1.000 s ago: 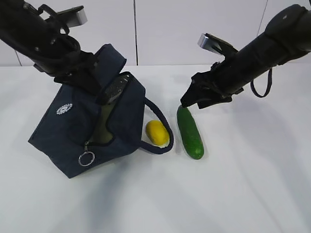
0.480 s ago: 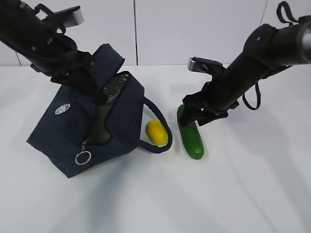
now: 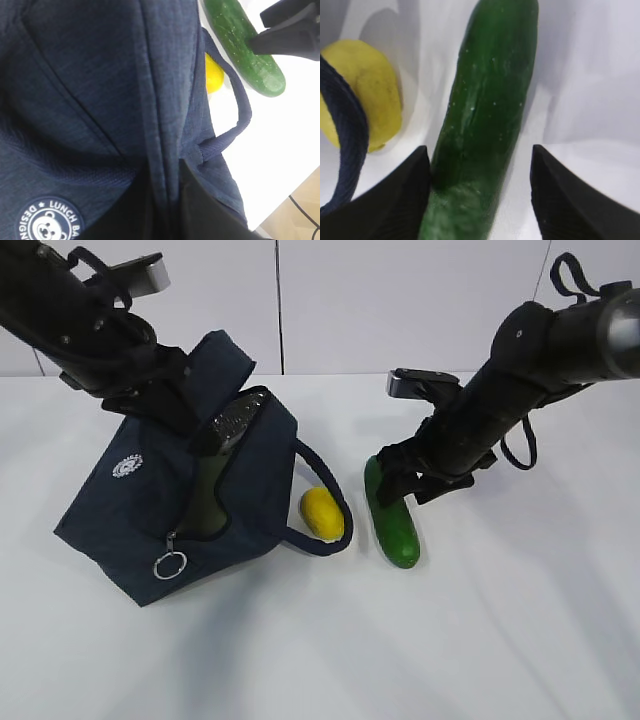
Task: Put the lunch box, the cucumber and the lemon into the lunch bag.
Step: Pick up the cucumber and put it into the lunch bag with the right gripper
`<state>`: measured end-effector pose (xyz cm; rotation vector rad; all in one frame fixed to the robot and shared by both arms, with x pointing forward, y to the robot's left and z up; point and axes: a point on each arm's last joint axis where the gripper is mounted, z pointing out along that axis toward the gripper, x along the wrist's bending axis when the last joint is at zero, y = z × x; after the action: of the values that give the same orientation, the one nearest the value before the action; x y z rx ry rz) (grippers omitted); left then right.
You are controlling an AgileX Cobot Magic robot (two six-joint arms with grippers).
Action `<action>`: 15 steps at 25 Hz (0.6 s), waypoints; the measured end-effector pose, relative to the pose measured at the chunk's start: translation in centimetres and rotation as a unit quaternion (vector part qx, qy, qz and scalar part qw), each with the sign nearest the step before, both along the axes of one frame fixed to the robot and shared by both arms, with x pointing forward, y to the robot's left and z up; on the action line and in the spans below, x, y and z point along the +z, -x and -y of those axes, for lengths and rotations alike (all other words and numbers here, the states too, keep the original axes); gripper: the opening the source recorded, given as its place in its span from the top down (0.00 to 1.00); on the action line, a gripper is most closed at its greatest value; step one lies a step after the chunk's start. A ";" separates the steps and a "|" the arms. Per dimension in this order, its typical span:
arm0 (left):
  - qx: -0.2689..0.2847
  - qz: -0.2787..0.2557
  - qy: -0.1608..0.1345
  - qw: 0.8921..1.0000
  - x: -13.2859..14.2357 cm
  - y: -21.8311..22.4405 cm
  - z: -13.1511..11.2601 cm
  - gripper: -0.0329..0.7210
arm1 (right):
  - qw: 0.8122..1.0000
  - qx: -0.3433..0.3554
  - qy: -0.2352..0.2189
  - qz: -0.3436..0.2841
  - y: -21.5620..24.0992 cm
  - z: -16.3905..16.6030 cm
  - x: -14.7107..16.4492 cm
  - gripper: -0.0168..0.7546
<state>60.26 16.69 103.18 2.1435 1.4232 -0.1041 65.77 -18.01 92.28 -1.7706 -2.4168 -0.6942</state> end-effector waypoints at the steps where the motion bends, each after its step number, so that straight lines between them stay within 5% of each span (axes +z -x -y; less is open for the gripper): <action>1: 0.000 0.000 0.000 1.000 0.0 0.0 0.0 0.93 | 1.000 0.000 0.001 -0.004 0.0 0.0 -0.3 0.37; 9: -0.001 -0.001 0.000 1.000 0.0 0.0 0.0 0.93 | 0.999 -0.011 -0.009 -0.030 -0.1 -0.2 -2.3 0.37; 15: -0.001 -0.001 0.000 1.000 0.0 0.0 0.0 0.93 | 0.999 -0.006 -0.016 -0.045 -0.1 -0.4 -2.3 0.54</action>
<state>60.24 16.69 103.18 2.1449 1.4232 -0.1066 65.88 -17.61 89.94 -1.7666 -2.3254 -0.6353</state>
